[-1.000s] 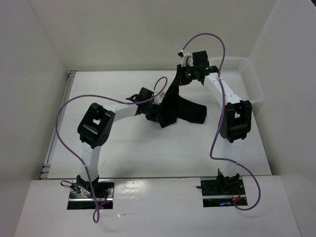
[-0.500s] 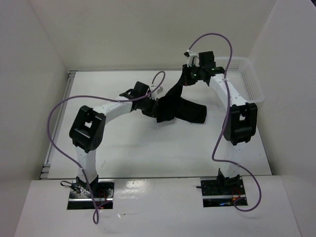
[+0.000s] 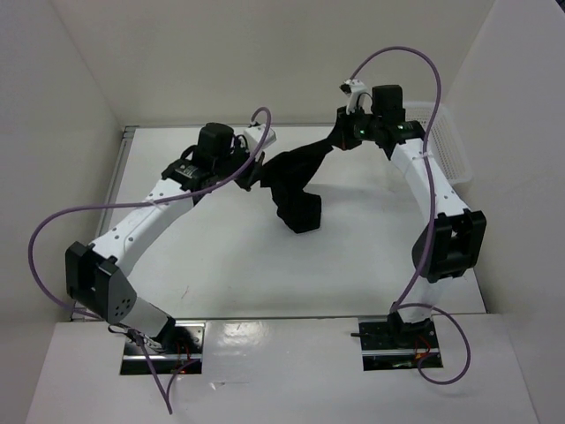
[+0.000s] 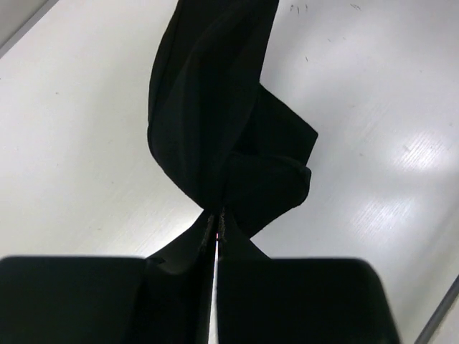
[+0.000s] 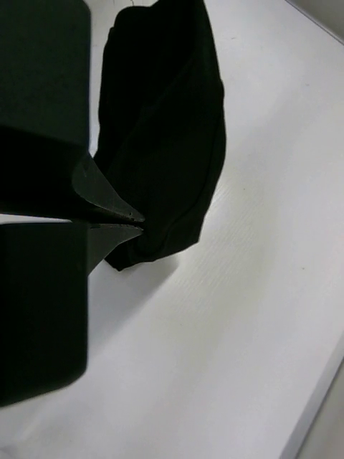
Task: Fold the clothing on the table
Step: Flatten the skirt out
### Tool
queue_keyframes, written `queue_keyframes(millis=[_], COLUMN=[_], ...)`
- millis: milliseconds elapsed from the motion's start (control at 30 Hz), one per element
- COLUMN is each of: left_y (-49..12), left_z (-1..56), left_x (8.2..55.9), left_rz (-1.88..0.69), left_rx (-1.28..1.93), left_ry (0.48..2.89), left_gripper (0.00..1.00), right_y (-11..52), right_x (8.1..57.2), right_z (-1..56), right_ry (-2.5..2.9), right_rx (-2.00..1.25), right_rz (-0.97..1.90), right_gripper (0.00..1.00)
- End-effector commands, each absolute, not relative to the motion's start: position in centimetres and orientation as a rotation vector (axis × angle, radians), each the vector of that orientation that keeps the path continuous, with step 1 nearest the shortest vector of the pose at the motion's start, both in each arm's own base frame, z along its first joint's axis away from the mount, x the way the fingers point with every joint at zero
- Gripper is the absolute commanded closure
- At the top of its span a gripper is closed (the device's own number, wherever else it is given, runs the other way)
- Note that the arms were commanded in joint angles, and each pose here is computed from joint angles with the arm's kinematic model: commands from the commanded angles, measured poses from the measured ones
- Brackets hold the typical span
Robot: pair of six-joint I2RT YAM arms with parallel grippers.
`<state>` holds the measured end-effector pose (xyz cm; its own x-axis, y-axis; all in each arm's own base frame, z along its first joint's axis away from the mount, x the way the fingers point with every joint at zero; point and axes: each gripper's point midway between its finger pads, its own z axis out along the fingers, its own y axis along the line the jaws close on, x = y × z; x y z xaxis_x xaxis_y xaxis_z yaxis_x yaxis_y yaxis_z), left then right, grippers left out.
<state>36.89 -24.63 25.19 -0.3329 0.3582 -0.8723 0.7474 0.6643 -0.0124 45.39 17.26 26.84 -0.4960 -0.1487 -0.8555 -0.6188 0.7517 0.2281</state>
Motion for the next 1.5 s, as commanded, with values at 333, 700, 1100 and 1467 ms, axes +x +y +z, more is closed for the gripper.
queue_keyframes(millis=[333, 700, 1100, 1467], left_y=[-23.7, -21.5, -23.2, -22.9], left_z=[30.0, 35.8, 32.2, 28.2], left_x=[28.8, 23.2, 22.0, 28.2], left_rz=[-0.381, -0.424, -0.549, -0.479], left_rx=[1.127, 1.154, 1.283, 1.211], left_ry=[1.744, 1.537, 1.592, 1.723], left_gripper=[1.0, 1.0, 1.0, 1.0], right_y=[15.7, 15.7, 16.7, 22.6], right_x=[38.0, 31.7, 33.0, 45.6], right_z=[37.4, 41.5, 39.8, 31.1], right_ry=[1.8, 1.655, 1.702, 1.935], right_rx=[-0.633, -0.678, -0.671, -0.677], right_rz=[0.572, 0.61, 0.706, 0.72], right_gripper=[1.0, 1.0, 1.0, 1.0])
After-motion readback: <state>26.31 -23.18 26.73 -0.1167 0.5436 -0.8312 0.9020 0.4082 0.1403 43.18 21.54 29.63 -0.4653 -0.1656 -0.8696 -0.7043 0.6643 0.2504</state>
